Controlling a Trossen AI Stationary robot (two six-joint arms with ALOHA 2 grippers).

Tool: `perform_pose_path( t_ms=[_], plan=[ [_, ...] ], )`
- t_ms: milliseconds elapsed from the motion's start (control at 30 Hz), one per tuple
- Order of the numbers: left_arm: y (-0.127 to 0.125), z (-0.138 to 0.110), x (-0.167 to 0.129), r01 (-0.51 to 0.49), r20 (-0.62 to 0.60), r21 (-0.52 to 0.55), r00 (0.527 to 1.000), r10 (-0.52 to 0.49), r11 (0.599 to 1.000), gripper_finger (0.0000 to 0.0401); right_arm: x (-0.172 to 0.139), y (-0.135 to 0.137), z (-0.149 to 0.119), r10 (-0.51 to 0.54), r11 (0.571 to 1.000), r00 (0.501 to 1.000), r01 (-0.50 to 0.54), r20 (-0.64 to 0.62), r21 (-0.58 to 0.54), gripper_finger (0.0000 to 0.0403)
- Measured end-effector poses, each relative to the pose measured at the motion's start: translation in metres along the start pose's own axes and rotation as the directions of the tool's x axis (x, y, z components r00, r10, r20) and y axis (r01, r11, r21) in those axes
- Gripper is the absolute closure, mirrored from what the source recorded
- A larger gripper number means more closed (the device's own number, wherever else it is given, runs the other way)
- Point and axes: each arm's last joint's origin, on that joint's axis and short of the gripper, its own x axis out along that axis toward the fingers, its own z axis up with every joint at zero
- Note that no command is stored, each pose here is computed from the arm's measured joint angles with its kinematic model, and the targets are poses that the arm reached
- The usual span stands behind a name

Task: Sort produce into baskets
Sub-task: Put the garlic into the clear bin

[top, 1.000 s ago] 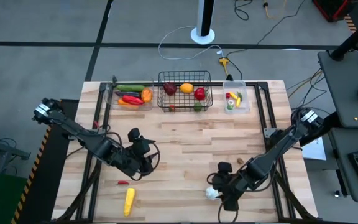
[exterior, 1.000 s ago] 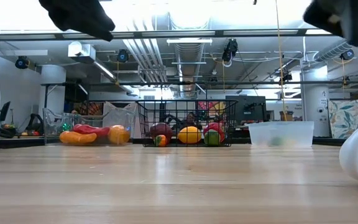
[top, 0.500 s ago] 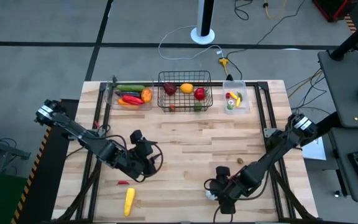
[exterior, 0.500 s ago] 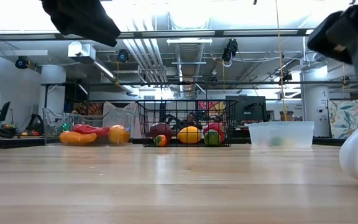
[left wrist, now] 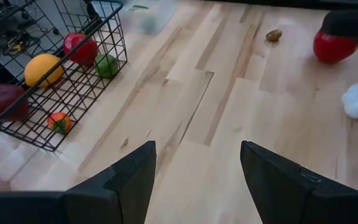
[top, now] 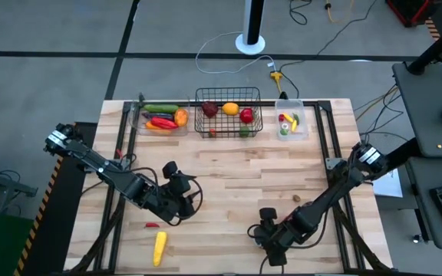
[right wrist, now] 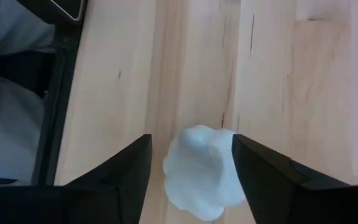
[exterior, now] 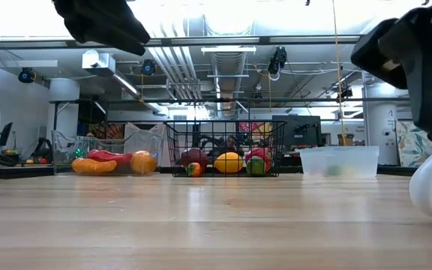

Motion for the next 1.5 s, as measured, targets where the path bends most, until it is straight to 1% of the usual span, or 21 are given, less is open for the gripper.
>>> perform_pose_path(
  t_ms=[100,200,500,633,700,767,833,933,1000,1067,1200,1333,1500],
  plan=[
    [-0.001,0.001,0.0,0.006,0.008,-0.004,1.0,-0.005,1.0,0.0184,0.003,-0.002,-0.001,0.001,1.0,1.0,-0.001,0.003,-0.005,0.0206],
    [-0.001,0.001,0.0,0.006,0.008,-0.004,1.0,-0.006,1.0,0.0184,0.003,-0.003,-0.001,0.002,1.0,1.0,-0.002,0.006,-0.008,0.0234],
    [-0.001,0.0,0.0,0.005,0.007,-0.004,1.0,-0.005,1.0,0.0184,0.004,-0.003,-0.001,0.005,0.999,1.0,-0.005,0.006,-0.045,0.0343],
    [-0.001,0.0,0.001,0.006,0.009,0.003,1.0,-0.006,1.0,0.0184,0.004,-0.002,0.0,0.013,0.997,1.0,-0.011,0.019,-0.076,0.0379],
    [-0.004,-0.002,0.003,0.01,0.006,0.03,1.0,-0.01,1.0,0.0184,0.003,-0.003,0.001,0.012,0.995,1.0,-0.009,0.025,-0.096,0.0385],
    [-0.01,-0.003,0.007,0.036,0.009,0.06,0.999,-0.037,0.998,0.0184,0.001,-0.005,0.004,-0.003,0.993,0.999,0.008,0.051,-0.114,0.0385],
    [-0.018,-0.005,0.012,0.11,0.015,0.098,0.994,-0.112,0.989,0.0184,-0.001,-0.008,0.01,-0.018,0.99,0.995,0.031,0.101,-0.138,0.0384],
    [-0.032,-0.009,0.022,0.257,0.034,0.154,0.964,-0.265,0.954,0.0184,-0.005,-0.014,0.022,-0.028,0.982,0.982,0.062,0.187,-0.178,0.0384],
    [-0.039,-0.013,0.027,0.319,0.047,0.19,0.942,-0.333,0.929,0.0184,-0.007,-0.018,0.029,-0.044,0.976,0.97,0.093,0.239,-0.197,0.0384],
    [-0.045,-0.014,0.031,0.351,0.07,0.219,0.925,-0.374,0.91,0.0184,-0.007,-0.023,0.035,-0.083,0.964,0.955,0.15,0.285,-0.221,0.0384],
    [-0.049,-0.016,0.039,0.351,0.09,0.22,0.922,-0.377,0.91,0.0184,-0.01,-0.033,0.049,-0.157,0.931,0.907,0.268,0.391,-0.246,0.0384],
    [-0.05,-0.015,0.043,0.349,0.101,0.205,0.922,-0.374,0.915,0.0184,-0.012,-0.044,0.061,-0.186,0.904,0.868,0.335,0.461,-0.265,0.0384],
    [-0.052,-0.018,0.048,0.346,0.1,0.204,0.923,-0.371,0.916,0.0184,-0.015,-0.056,0.075,-0.194,0.876,0.824,0.39,0.533,-0.285,0.0385]
  ],
)
